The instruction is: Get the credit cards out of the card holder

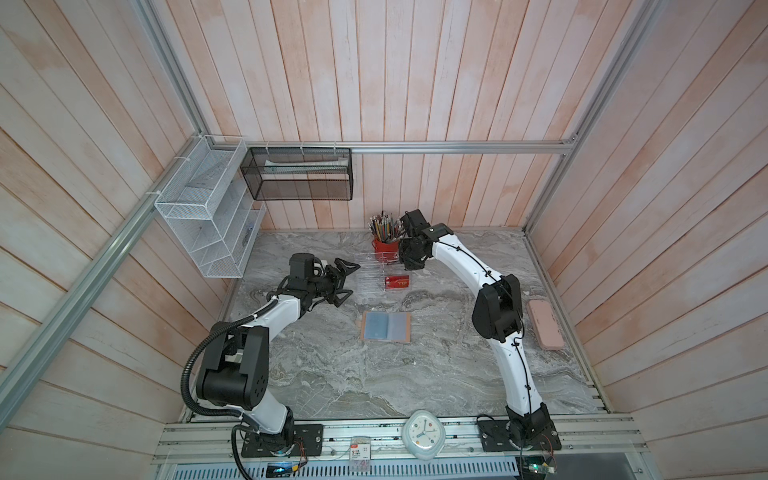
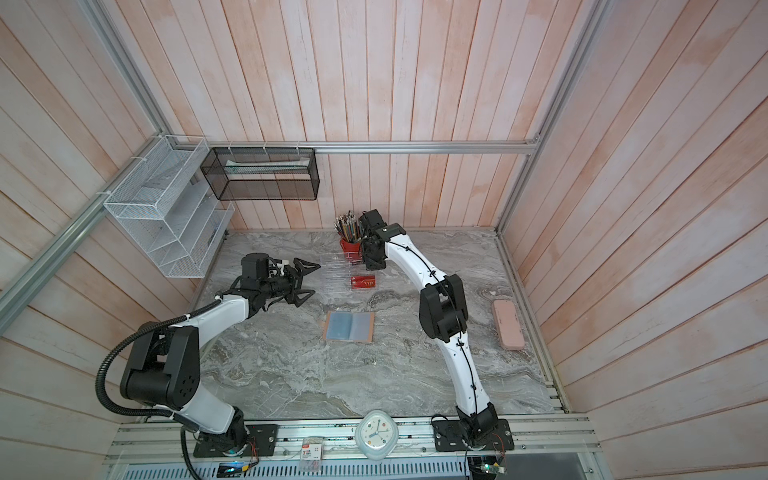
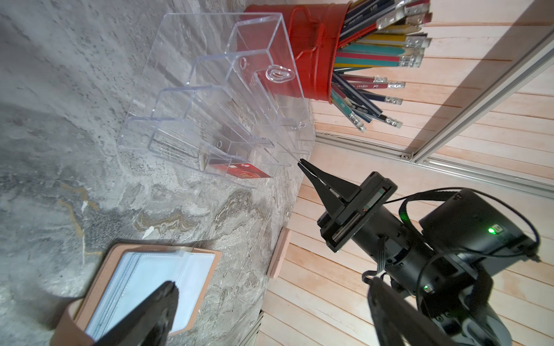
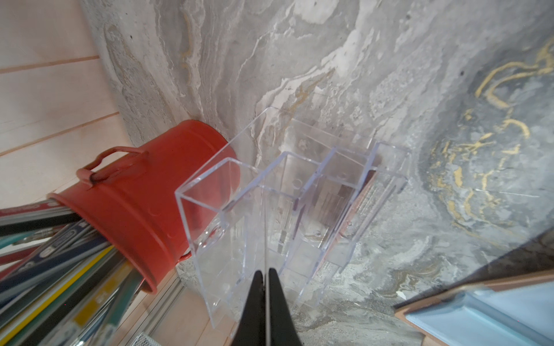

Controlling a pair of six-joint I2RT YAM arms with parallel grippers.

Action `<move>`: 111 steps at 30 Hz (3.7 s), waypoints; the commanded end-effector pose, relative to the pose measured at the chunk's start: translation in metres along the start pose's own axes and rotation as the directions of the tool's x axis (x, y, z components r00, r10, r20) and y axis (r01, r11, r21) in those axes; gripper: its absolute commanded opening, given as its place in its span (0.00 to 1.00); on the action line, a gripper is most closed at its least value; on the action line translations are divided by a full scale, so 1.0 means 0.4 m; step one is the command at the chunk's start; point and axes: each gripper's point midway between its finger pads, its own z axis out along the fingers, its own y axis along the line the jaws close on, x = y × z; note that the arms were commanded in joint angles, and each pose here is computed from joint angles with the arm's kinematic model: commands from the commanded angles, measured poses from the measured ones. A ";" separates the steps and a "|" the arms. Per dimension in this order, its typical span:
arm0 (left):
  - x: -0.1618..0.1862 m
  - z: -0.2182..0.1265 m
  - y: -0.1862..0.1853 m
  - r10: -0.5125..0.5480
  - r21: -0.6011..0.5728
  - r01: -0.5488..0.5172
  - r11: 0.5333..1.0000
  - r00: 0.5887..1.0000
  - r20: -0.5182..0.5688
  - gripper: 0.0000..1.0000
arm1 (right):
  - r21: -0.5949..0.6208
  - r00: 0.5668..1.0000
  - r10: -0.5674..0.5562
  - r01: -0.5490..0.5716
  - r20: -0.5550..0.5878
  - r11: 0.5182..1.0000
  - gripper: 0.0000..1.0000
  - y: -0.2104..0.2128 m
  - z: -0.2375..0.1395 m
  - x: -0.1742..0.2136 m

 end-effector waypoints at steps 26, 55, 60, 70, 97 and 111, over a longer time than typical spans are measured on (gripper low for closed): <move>-0.005 0.001 0.033 0.009 -0.009 -0.009 1.000 1.000 -0.012 1.00 | 0.076 1.000 -0.001 0.002 -0.009 0.997 0.00 -0.049 0.106 -0.012; -0.005 -0.013 0.027 0.010 -0.009 -0.010 1.000 1.000 0.006 1.00 | 0.032 0.997 -0.073 0.073 -0.017 0.997 0.12 -0.005 0.070 -0.007; -0.002 -0.015 0.030 0.010 -0.015 -0.010 1.000 1.000 0.008 1.00 | 0.019 0.996 -0.083 0.084 -0.020 0.996 0.14 0.003 0.066 -0.005; 0.006 -0.010 0.033 0.011 -0.023 -0.011 1.000 1.000 0.006 1.00 | -0.014 0.992 -0.120 0.119 -0.034 0.993 0.18 0.025 0.048 0.001; 0.010 -0.007 0.011 0.036 -0.043 -0.036 0.998 0.999 0.016 1.00 | -0.086 0.977 -0.207 0.202 -0.056 0.976 0.31 0.062 -0.025 0.037; 0.008 -0.009 0.017 0.038 -0.058 -0.037 0.998 0.999 0.024 1.00 | -0.117 0.966 -0.249 0.239 -0.076 0.964 0.40 0.071 -0.065 0.068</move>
